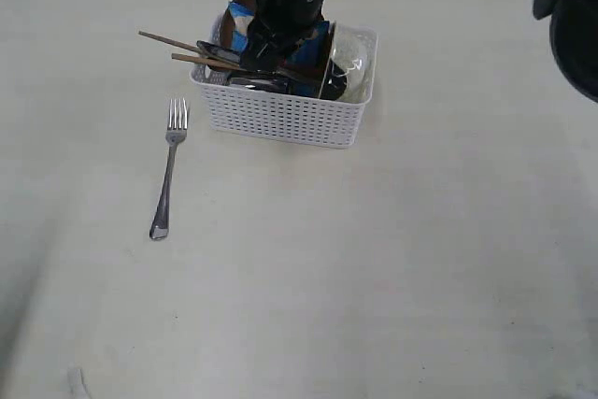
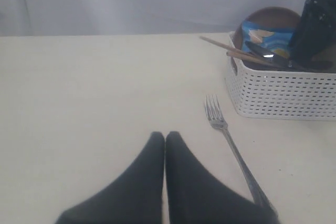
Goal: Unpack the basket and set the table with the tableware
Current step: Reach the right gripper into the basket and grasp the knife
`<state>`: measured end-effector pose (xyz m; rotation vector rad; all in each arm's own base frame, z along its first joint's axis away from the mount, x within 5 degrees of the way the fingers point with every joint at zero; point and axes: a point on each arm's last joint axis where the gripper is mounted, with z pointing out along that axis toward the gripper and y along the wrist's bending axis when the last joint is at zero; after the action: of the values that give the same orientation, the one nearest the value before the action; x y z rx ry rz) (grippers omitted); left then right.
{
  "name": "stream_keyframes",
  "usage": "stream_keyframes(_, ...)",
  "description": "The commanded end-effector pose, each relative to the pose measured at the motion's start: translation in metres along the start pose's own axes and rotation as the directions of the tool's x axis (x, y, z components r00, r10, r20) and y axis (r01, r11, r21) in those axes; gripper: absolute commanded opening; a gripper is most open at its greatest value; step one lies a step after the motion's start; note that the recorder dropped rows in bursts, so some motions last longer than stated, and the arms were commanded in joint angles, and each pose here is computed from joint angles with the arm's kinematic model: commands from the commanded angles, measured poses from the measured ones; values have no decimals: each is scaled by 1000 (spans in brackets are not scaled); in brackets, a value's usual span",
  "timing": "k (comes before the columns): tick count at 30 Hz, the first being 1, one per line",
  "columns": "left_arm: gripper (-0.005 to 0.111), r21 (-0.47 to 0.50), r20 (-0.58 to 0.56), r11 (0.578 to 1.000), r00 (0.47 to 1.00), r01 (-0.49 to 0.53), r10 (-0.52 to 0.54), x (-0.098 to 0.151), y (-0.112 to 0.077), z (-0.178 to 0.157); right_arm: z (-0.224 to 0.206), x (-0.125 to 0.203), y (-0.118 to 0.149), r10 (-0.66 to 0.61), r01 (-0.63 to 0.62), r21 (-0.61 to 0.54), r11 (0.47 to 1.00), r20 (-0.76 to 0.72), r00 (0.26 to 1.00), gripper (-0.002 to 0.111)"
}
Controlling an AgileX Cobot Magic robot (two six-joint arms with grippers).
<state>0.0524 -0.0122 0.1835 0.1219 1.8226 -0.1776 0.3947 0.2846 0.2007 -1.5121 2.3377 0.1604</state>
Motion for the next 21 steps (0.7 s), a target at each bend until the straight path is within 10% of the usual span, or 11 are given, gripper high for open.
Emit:
stream_keyframes(1, 0, 6, 1, 1000, 1000, -5, 5, 1, 0, 0, 15, 3, -4, -13, 13, -5, 1000, -2, 1000, 40)
stream_keyframes(9, 0, 6, 1, 1000, 1000, -5, 5, 1, 0, 0, 32, 5, -7, -13, 13, 9, 1000, 7, 1000, 37)
stream_keyframes(13, 0, 6, 1, 1000, 1000, -5, 5, 1, 0, 0, 32, 4, -10, -35, 35, 37, 999, 10, 999, -1)
stream_keyframes(21, 0, 7, 1, 1000, 1000, -2, 2, 1, 0, 0, -9, -4, -9, -43, 39, 63, 997, 58, 997, 0)
